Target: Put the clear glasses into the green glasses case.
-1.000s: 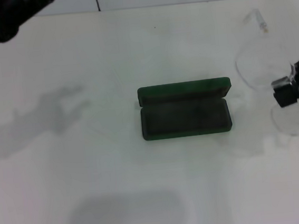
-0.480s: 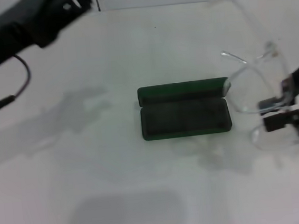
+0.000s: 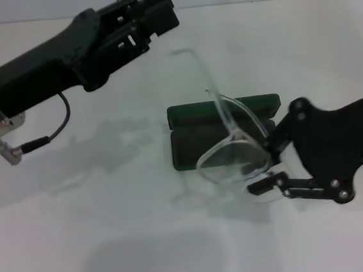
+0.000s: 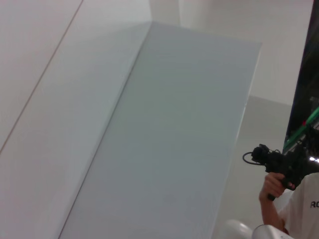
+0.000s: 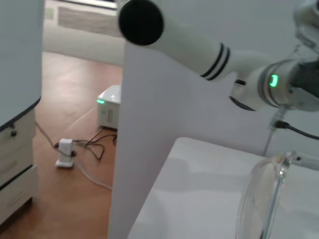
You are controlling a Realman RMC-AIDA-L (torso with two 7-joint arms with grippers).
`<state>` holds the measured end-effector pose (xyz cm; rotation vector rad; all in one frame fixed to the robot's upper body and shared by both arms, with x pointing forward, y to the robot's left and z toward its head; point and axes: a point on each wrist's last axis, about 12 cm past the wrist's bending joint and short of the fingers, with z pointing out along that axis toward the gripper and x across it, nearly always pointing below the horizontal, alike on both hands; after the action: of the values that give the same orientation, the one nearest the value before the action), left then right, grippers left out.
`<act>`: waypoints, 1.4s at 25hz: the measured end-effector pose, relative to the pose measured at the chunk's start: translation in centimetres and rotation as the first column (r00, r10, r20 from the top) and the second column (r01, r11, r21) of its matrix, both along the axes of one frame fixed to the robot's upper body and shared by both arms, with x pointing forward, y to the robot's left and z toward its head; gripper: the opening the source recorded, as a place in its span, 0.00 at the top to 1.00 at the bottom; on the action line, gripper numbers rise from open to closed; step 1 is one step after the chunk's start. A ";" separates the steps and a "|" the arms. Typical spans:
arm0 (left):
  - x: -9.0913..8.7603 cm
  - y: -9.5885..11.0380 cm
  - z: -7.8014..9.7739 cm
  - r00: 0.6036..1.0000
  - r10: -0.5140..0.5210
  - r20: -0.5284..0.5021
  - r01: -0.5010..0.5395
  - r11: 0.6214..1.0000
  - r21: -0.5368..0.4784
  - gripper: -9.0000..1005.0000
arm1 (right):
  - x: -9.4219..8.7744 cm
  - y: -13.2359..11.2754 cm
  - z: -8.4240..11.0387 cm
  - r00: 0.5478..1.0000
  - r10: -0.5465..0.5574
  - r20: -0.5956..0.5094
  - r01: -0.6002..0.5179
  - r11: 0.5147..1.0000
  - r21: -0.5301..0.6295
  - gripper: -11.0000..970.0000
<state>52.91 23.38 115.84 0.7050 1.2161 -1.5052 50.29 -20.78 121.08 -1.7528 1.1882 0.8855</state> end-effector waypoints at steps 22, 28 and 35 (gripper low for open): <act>-1.2 -0.5 -1.2 0.995 -0.100 -0.017 0.101 0.994 0.035 0.62 | 0.0 1.1 1.8 0.987 0.010 0.160 -0.030 0.992 0.125 0.87; -1.2 0.3 -1.1 0.999 -0.036 0.008 0.036 0.999 -0.009 0.62 | -0.1 1.0 1.4 0.989 0.010 0.151 -0.030 0.991 0.128 0.87; -1.2 0.9 -1.6 0.999 0.024 0.024 -0.023 0.999 -0.039 0.70 | -0.2 0.9 1.3 0.990 0.008 0.143 -0.027 0.991 0.131 0.87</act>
<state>51.74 24.32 114.27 0.6790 1.1702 -1.4925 50.11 -19.83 122.33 -1.6910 1.0002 0.8166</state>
